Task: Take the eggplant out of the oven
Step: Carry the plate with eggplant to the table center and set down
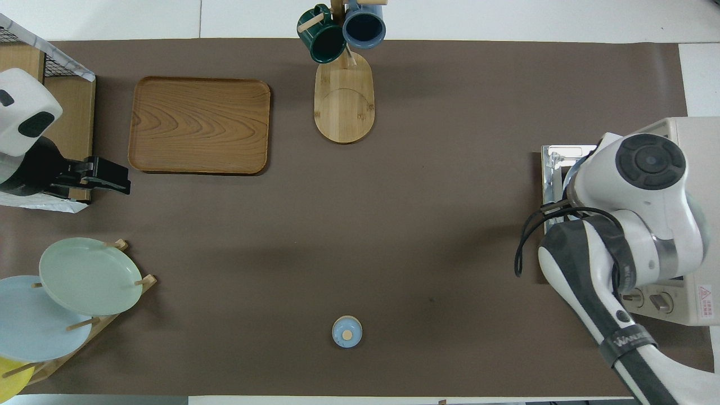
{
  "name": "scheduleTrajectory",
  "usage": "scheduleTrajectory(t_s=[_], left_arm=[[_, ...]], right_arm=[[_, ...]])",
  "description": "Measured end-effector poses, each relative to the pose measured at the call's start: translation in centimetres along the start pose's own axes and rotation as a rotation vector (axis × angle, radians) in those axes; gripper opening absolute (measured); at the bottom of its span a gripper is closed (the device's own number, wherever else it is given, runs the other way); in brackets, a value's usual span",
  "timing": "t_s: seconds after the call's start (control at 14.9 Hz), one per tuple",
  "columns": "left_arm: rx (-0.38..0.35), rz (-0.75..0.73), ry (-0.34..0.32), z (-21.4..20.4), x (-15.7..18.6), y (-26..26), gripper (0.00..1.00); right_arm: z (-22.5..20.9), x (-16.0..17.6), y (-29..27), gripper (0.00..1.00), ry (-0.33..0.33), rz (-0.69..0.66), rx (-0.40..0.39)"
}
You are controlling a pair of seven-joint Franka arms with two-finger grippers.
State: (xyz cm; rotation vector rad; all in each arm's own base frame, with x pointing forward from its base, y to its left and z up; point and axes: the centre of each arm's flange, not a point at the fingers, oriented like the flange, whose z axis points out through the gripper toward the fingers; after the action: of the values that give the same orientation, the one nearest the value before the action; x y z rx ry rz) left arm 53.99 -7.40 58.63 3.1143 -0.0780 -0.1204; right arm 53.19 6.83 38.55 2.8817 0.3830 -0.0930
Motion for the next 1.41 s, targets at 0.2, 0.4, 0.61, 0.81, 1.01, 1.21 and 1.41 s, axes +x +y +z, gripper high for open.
scheduleTrajectory(t_s=[0.2,0.4,0.61,0.81,1.01,1.21,1.41], left_arm=[[0.0,0.0,0.0,0.0,0.0,0.0,1.0],[0.0,0.0,0.0,0.0,0.0,0.0,1.0],[0.0,0.0,0.0,0.0,0.0,0.0,1.0],[0.0,0.0,0.0,0.0,0.0,0.0,1.0],[0.0,0.0,0.0,0.0,0.0,0.0,1.0],[0.0,0.0,0.0,0.0,0.0,0.0,1.0],[0.0,0.0,0.0,0.0,0.0,0.0,1.0]], right_arm=[[-3.2,1.3,-9.0,0.02,0.042,0.002,-0.015],[-6.2,2.5,-16.7,0.02,0.032,0.064,-0.006],[-8.9,5.3,-24.6,0.02,0.029,0.152,0.01],[-8.3,8.3,-32.3,0.02,0.042,0.21,0.005],[-5.9,8.7,-38.2,0.02,0.046,0.26,0.035],[-4.0,7.3,-44.0,0.02,0.055,0.312,0.059],[-3.4,7.3,-45.9,0.07,0.085,0.336,0.089]])
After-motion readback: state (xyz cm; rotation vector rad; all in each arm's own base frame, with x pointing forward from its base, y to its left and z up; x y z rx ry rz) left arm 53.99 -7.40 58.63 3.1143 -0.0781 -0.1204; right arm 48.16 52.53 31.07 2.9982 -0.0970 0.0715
